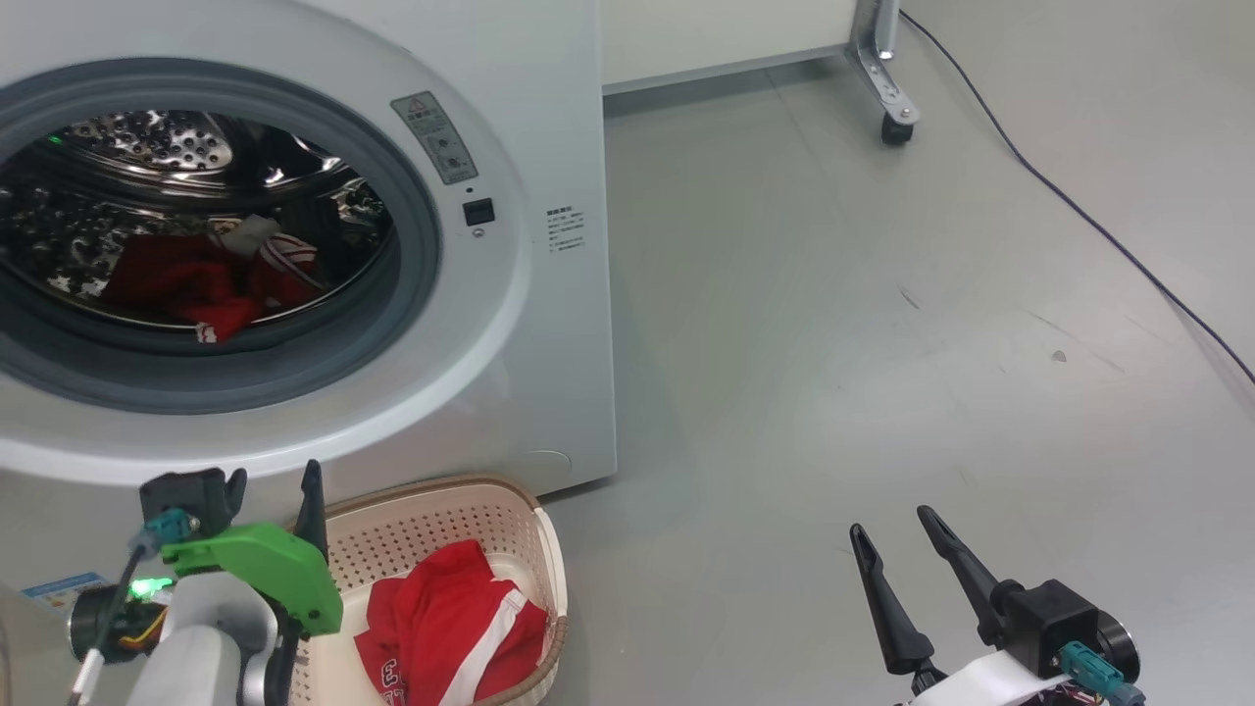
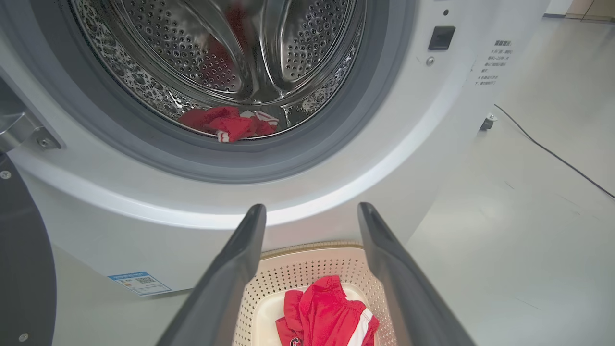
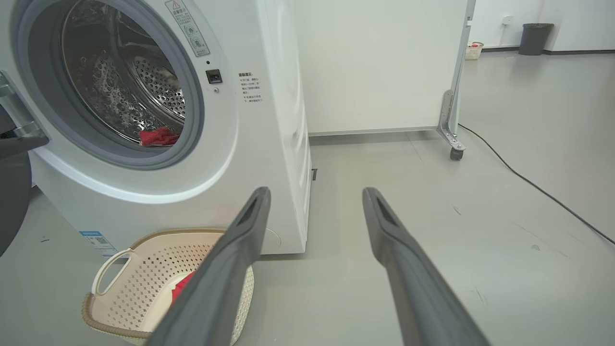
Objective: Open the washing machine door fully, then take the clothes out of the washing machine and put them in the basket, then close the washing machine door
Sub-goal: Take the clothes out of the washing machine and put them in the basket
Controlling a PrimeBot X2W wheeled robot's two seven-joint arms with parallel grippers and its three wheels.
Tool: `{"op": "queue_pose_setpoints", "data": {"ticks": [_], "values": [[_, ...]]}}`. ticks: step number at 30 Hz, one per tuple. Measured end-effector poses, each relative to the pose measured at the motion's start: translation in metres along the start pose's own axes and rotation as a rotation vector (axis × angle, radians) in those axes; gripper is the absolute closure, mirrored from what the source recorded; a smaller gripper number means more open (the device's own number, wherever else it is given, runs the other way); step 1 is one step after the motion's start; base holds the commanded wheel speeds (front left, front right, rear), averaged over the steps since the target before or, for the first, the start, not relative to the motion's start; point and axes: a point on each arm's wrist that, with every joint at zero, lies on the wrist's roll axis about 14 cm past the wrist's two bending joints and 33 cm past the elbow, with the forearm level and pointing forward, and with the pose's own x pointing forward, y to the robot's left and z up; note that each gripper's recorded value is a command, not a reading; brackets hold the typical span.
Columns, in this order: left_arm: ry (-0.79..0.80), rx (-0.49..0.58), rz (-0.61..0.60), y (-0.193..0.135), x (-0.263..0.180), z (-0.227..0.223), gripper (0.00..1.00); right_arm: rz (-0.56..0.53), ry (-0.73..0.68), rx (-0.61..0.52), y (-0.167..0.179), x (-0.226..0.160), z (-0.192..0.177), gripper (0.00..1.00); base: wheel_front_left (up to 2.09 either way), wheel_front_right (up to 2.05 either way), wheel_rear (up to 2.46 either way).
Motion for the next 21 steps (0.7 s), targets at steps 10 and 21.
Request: {"op": "queue_pose_setpoints", "data": {"ticks": [10, 21], "values": [[0.055, 0.039, -0.037, -0.009, 0.07, 0.029, 0.0, -0.087, 0.015, 0.011, -0.022, 0.001, -0.001, 0.0, 0.0, 0.0, 0.0], [0.13, 0.128, -0.006, 0.011, 0.14, 0.032, 0.0, -0.173, 0.06, 0.019, -0.048, 0.012, -0.011, 0.0, 0.0, 0.0, 0.0]]}}
